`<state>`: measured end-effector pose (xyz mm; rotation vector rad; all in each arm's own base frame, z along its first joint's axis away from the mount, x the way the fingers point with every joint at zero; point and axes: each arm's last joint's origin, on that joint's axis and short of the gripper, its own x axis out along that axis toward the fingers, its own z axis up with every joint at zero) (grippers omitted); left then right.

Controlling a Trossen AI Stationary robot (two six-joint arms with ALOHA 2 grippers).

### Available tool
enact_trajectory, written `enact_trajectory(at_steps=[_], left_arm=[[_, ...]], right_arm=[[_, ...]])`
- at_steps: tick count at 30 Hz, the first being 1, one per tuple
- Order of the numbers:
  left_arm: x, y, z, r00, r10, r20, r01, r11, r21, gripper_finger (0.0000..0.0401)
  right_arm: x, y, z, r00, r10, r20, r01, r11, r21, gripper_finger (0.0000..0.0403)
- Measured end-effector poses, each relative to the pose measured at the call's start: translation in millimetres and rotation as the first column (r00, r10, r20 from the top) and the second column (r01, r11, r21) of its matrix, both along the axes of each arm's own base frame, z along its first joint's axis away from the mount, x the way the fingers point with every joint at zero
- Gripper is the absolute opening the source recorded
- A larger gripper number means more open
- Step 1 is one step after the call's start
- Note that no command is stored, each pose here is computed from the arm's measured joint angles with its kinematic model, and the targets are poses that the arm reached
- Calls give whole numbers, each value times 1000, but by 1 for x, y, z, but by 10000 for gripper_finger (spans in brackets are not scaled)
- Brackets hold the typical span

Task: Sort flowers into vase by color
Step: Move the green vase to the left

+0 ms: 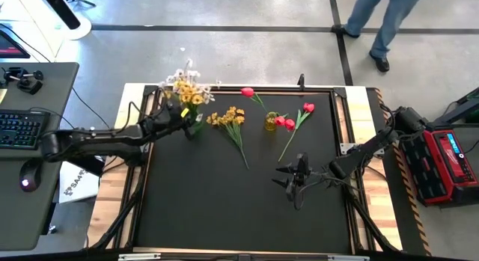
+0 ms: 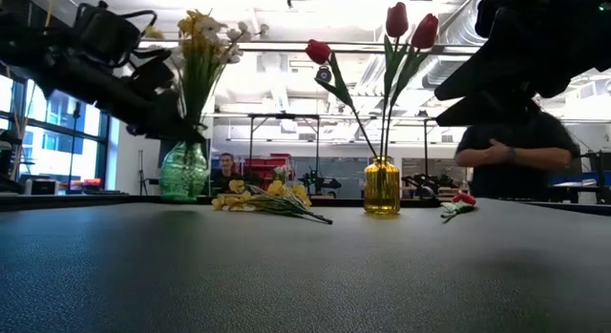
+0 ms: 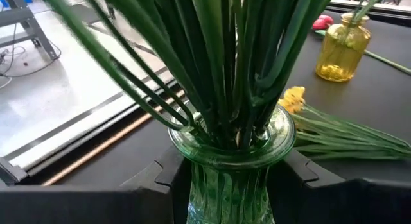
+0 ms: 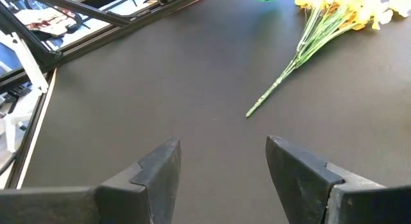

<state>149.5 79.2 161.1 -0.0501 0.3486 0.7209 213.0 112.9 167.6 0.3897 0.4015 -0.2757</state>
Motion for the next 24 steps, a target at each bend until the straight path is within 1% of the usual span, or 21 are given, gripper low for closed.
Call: enact_trajectory(at_steps=[3, 8, 11, 17, 24], left_arm=[[-2, -7, -3, 1000, 11, 12, -11, 1000, -1, 125], [-5, -14, -8, 999, 37, 33, -38, 999, 22, 126], [-6, -15, -9, 997, 43, 64, -44, 999, 17, 141], [-6, -15, -9, 997, 38, 69, -38, 999, 8, 173], [-5, -15, -7, 995, 27, 100, -27, 1000, 5, 181]], right_arm=[[0, 0, 0, 1000, -6, 3, 6, 1000, 13, 211], [0, 0, 0, 1000, -7, 3, 7, 1000, 15, 211], [0, 0, 0, 1000, -7, 3, 7, 1000, 15, 211], [0, 0, 0, 1000, -7, 3, 7, 1000, 15, 211], [0, 0, 0, 1000, -4, 2, 4, 1000, 8, 211]])
